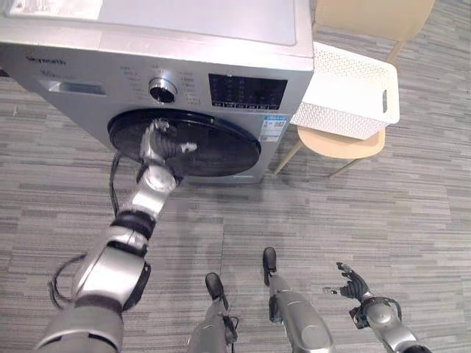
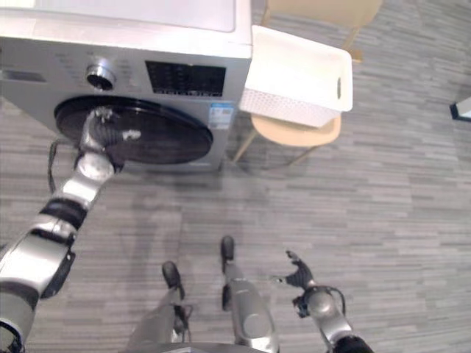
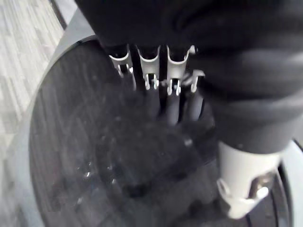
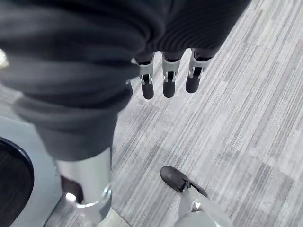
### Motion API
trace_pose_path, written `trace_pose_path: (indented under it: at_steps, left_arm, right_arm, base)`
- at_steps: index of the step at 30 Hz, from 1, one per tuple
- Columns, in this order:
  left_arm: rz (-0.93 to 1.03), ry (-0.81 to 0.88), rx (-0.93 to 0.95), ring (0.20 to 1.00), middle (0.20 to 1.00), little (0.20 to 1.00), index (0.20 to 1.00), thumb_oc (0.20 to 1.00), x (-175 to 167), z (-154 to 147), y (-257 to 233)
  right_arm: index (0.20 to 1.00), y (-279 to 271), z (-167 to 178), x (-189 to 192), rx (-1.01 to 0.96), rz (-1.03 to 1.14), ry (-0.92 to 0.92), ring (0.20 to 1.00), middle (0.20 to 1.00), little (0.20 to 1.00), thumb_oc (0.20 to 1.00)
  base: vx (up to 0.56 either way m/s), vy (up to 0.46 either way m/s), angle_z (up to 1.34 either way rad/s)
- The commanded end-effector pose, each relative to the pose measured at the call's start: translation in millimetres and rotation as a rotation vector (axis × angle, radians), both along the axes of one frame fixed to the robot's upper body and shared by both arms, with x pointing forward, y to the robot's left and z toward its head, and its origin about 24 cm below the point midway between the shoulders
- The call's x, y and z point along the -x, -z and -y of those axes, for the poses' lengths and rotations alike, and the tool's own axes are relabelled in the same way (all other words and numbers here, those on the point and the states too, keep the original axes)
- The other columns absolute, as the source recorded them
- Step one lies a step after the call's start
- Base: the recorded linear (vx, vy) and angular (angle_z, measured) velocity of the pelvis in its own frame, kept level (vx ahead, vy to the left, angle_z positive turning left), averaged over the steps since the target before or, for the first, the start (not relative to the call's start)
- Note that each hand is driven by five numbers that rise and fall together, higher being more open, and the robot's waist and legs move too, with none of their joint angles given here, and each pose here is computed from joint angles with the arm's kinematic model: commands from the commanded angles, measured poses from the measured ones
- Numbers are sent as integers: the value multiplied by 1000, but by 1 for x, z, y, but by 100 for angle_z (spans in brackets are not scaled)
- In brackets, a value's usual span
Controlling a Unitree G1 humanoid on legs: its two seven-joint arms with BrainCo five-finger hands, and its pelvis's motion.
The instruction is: Grab the laundry basket,head to the washer,open it,put in the laundry and shut it.
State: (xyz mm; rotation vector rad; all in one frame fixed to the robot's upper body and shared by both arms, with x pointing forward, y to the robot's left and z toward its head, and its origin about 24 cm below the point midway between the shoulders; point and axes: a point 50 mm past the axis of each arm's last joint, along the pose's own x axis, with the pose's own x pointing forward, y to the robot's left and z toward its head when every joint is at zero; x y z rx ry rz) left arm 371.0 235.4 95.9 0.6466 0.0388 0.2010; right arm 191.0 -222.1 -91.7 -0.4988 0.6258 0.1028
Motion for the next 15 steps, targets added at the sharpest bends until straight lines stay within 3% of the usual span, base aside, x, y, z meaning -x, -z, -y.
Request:
trace_pose_path:
  at_steps: [1, 3, 4, 7, 12, 15]
  left_arm:
    - [-67, 52, 77, 1000, 1000, 1000, 1000, 1000, 29, 15, 50]
    - [-146, 65, 166, 1000, 1000, 1000, 1000, 1000, 65, 16, 86]
    - [-146, 65, 166, 1000, 1000, 1000, 1000, 1000, 66, 16, 86]
    - [-362, 6, 328, 1000, 1000, 1000, 1000, 1000, 149, 2, 146]
    - [-517, -37, 376, 1000, 1000, 1000, 1000, 1000, 199, -6, 175]
    - [-566, -58, 391, 1000, 1000, 1000, 1000, 1000, 210, -5, 185]
  right_arm:
    - [1000, 0, 6, -1, -5, 32, 67, 1000, 1000, 1000, 1000]
    - [1000, 2, 9, 2, -8, 19, 101, 1000, 1000, 1000, 1000]
    - [1000, 2, 9, 2, -8, 19, 100, 1000, 1000, 1000, 1000]
    - [1000, -3, 17, 0, -15, 44, 147, 1000, 1000, 1000, 1000]
    - [1000, -11, 20, -4, -17, 82, 146, 1000, 1000, 1000, 1000]
    - [1000, -11, 19, -5, -23, 90, 152, 1000, 1000, 1000, 1000]
  base:
    - [31, -53, 11]
    - [43, -43, 20]
    - [64, -41, 30]
    - [46, -59, 27]
    - [22, -54, 16]
    - [-6, -59, 21]
